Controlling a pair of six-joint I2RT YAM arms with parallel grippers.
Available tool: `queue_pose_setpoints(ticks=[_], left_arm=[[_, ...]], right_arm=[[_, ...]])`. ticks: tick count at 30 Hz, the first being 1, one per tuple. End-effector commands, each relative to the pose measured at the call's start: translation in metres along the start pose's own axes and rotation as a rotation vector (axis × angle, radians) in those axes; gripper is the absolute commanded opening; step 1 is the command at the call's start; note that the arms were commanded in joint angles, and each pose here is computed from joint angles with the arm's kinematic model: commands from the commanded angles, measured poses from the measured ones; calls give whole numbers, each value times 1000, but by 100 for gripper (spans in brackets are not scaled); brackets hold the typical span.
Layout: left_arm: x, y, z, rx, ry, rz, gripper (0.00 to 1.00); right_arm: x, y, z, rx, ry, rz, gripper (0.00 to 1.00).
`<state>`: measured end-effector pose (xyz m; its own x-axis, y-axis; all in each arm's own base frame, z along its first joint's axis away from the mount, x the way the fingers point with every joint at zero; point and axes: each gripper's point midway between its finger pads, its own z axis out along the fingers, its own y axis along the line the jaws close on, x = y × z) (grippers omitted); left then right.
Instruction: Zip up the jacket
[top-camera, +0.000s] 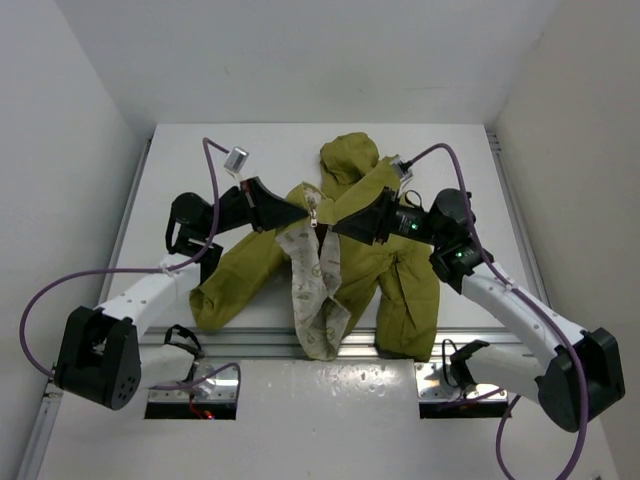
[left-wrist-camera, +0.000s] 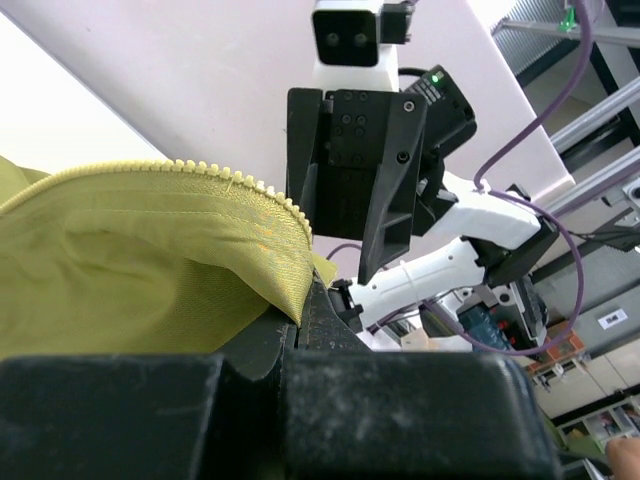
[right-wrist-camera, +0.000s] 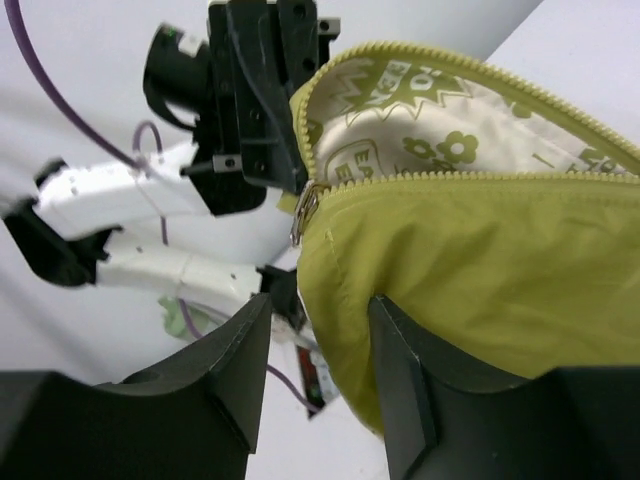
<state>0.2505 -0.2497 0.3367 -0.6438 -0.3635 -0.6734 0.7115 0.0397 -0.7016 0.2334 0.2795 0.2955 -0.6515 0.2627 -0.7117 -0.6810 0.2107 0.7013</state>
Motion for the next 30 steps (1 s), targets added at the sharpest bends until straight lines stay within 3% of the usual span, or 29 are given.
queue_pose_setpoints(ticks=[1,7,14,23,30], left_arm=[[-16,-22,-1,49,-67,84,0],[-25,-23,-1,33,-115,64,0],[-36,2,-5,-89,-177,67,0],[-45,18,-10,-176,-236,52,0],[-52,12,-7,-166,-264,44,0]], right_arm=[[-18,15,2,-13,-76,113,44],[-37,34,13,-18,-107,260,37],[-59,46,3,-5,-148,244,36],[-58,33,0,97,-161,310,43],[-33,13,22,178,-116,512,43]])
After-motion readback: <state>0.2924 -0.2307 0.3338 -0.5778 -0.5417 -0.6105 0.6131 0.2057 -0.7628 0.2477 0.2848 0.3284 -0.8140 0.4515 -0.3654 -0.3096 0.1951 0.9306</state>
